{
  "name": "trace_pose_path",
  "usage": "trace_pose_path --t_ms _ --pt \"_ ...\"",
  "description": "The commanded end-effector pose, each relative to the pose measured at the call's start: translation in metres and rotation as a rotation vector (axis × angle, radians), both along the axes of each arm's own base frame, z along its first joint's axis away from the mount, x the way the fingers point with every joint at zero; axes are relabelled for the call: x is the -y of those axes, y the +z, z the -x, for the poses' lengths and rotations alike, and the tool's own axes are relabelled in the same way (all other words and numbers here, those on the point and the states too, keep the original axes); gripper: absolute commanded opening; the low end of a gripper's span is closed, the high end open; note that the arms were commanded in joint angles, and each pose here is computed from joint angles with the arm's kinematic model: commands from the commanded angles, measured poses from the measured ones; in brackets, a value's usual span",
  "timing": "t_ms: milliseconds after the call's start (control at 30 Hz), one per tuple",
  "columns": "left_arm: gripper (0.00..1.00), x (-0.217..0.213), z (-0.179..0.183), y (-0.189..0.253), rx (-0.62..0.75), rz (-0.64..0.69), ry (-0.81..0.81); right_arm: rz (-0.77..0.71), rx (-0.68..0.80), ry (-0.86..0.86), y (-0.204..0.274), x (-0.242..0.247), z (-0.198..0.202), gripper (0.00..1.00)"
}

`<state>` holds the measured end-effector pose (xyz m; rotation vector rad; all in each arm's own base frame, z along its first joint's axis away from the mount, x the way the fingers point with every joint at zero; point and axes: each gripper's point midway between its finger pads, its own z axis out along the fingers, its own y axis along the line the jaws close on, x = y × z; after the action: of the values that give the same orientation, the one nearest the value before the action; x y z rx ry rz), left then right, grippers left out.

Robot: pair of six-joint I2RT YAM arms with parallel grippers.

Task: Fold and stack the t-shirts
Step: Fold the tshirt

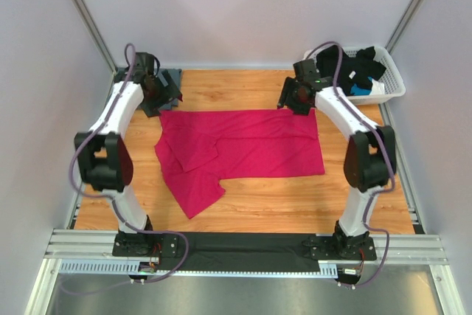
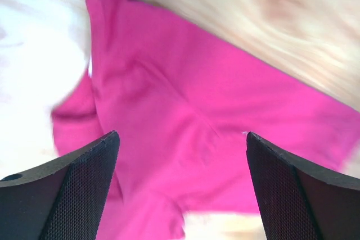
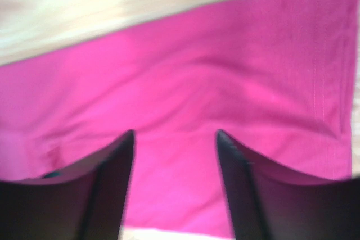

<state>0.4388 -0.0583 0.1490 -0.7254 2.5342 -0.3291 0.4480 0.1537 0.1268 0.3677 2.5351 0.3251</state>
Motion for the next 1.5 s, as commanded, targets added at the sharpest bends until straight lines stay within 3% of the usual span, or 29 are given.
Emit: trace_pose_path --t_ms 0,67,100,133,200,233,400,467,700,833,1200,1467 --pt "1.00 0.006 0.070 0.077 0.123 0.009 -0.018 -0.108 0.195 0.021 0.089 -0.002 0.025 0.67" --pt "1.00 0.012 0.110 0.049 0.049 0.053 0.058 -0.104 0.142 -0.006 0.072 0.007 0.051 0.75" --pt "1.00 0.012 0.131 0.059 0.087 0.075 0.085 -0.101 0.151 -0.023 0.078 0.014 0.067 0.75" --pt "0.99 0.011 0.158 0.028 0.009 0.075 0.129 -0.099 0.138 -0.040 0.073 0.019 0.078 0.76" --pt "0.99 0.016 0.193 0.023 0.014 0.137 0.212 -0.108 0.093 -0.090 0.056 0.031 0.112 0.76" --pt "0.97 0.019 0.217 -0.005 -0.058 0.146 0.223 -0.089 0.080 -0.131 0.049 0.041 0.123 0.76" --pt "0.94 0.048 0.280 -0.034 -0.113 0.264 0.228 -0.106 -0.001 -0.271 0.013 0.076 0.191 0.75" --pt "0.91 0.055 0.297 -0.054 -0.144 0.239 0.196 -0.080 -0.056 -0.313 -0.012 0.090 0.214 0.76" --pt "0.88 0.072 0.319 -0.087 -0.278 0.179 0.166 -0.077 -0.114 -0.375 -0.045 0.106 0.228 0.76" --pt "0.84 0.067 0.314 -0.095 -0.253 0.126 0.164 -0.087 -0.098 -0.380 -0.048 0.104 0.213 0.74" --pt "0.72 0.077 0.340 -0.127 -0.351 0.216 0.217 -0.050 -0.106 -0.393 -0.045 0.109 0.199 0.68" --pt "0.65 0.081 0.327 -0.125 -0.294 0.213 0.196 -0.058 -0.123 -0.409 -0.054 0.108 0.204 0.65"
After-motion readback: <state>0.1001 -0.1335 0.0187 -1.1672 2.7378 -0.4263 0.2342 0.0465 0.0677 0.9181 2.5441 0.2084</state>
